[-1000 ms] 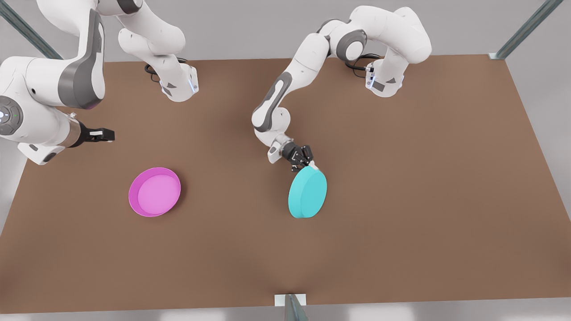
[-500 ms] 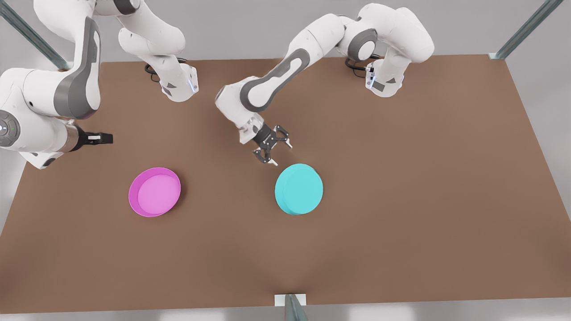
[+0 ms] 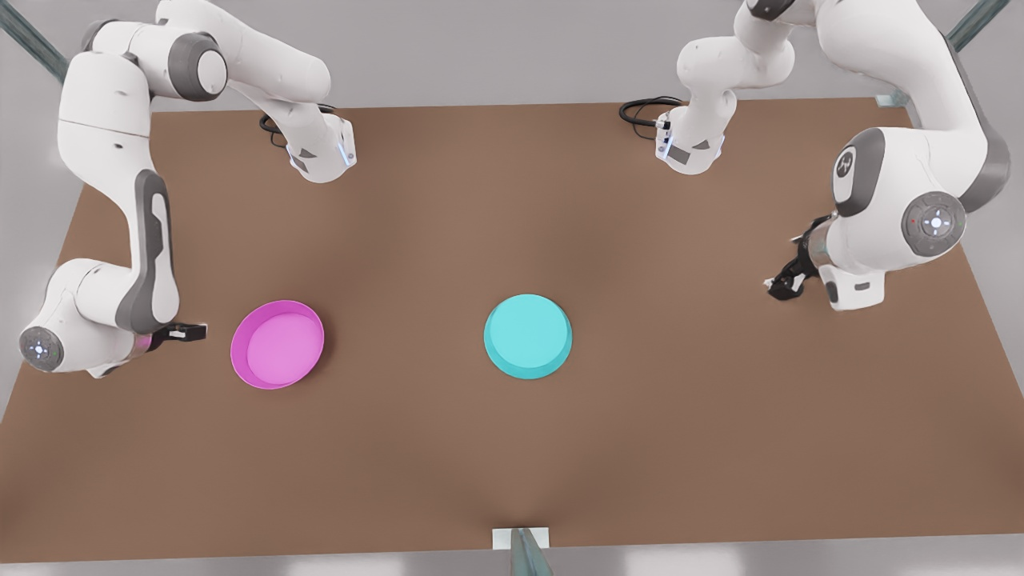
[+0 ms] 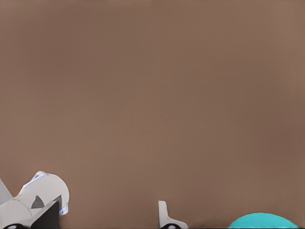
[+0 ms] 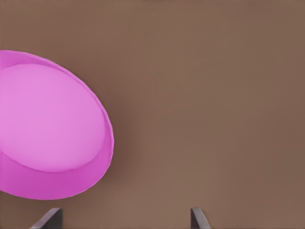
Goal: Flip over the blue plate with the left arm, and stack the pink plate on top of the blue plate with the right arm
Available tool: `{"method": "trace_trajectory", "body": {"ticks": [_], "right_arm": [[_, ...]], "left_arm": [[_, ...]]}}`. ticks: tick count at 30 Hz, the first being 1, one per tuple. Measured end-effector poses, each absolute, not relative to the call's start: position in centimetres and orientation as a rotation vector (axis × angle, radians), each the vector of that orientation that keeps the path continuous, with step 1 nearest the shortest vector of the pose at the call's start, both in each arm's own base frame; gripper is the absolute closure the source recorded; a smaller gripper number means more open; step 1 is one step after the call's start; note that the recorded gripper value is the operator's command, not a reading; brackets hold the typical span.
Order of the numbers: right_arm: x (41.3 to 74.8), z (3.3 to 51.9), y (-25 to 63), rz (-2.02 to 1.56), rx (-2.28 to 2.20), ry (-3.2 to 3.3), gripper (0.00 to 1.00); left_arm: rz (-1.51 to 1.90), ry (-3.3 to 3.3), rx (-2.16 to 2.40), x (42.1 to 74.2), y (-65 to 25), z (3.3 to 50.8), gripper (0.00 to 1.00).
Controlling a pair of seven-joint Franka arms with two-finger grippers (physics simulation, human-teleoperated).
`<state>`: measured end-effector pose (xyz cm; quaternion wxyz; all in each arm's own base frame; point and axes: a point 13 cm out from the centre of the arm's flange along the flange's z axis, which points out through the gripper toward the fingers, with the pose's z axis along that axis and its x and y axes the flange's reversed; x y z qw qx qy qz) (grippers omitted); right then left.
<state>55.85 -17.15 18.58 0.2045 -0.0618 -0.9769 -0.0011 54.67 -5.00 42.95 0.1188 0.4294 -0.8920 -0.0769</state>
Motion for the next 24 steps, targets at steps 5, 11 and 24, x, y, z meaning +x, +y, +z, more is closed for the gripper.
{"method": "trace_trajectory", "body": {"ticks": [5,11,24], "right_arm": [[56.7,13.0,-15.2,-0.095,-0.190,-2.718,0.00],[56.6,8.1,-13.7,-0.153,-0.205,-2.698,0.00],[56.4,5.0,-12.8,-0.178,-0.201,-2.685,0.61]], "left_arm": [[-0.150,-2.751,0.946,57.0,-5.8,43.0,0.00],[-0.059,-2.808,0.648,57.3,-7.4,42.6,0.00],[0.020,-2.880,0.245,57.8,-9.5,43.2,0.00]]}}
